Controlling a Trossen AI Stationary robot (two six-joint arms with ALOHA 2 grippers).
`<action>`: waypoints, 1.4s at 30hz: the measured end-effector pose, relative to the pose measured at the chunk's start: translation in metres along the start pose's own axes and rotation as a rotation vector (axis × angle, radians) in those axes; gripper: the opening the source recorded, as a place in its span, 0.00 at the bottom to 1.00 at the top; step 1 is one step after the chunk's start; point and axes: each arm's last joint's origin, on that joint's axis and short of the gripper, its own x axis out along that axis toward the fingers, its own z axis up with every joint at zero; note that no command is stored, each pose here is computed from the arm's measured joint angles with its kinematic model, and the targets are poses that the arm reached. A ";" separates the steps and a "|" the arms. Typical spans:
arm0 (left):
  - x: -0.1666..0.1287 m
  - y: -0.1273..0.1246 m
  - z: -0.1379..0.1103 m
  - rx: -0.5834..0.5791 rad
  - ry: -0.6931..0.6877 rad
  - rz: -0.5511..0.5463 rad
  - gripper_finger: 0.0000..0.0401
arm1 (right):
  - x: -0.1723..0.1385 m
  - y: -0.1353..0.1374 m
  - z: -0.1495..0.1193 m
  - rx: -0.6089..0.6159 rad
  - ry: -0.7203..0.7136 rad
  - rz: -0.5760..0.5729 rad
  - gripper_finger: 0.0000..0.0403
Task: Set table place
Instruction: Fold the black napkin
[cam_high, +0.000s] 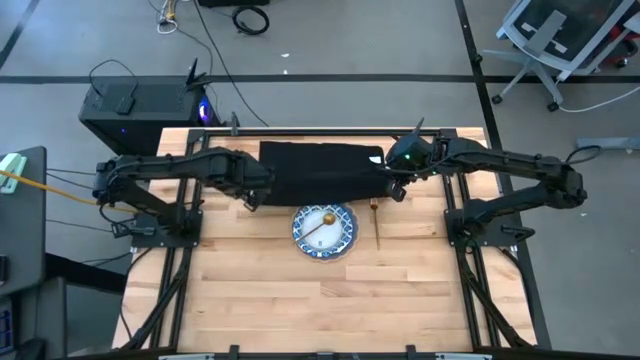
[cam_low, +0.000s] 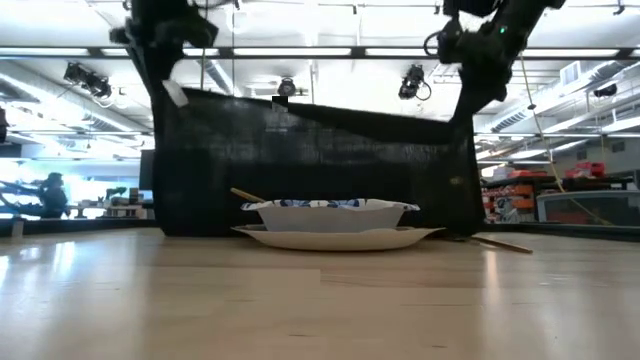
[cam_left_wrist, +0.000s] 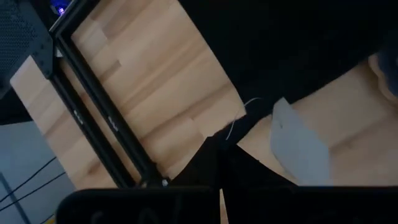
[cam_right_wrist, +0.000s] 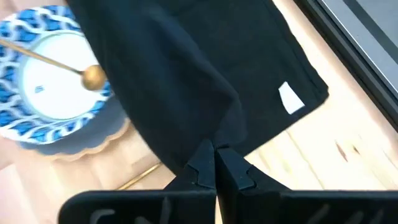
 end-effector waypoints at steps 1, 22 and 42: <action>0.005 0.002 0.003 -0.008 0.000 0.001 0.01 | 0.003 -0.002 0.000 0.006 0.006 -0.008 0.00; 0.097 0.040 0.050 -0.141 -0.061 -0.021 0.01 | 0.062 -0.060 0.011 0.021 0.051 -0.146 0.00; 0.170 0.040 0.085 -0.191 -0.046 0.015 0.01 | 0.113 -0.096 0.016 0.084 0.110 -0.205 0.00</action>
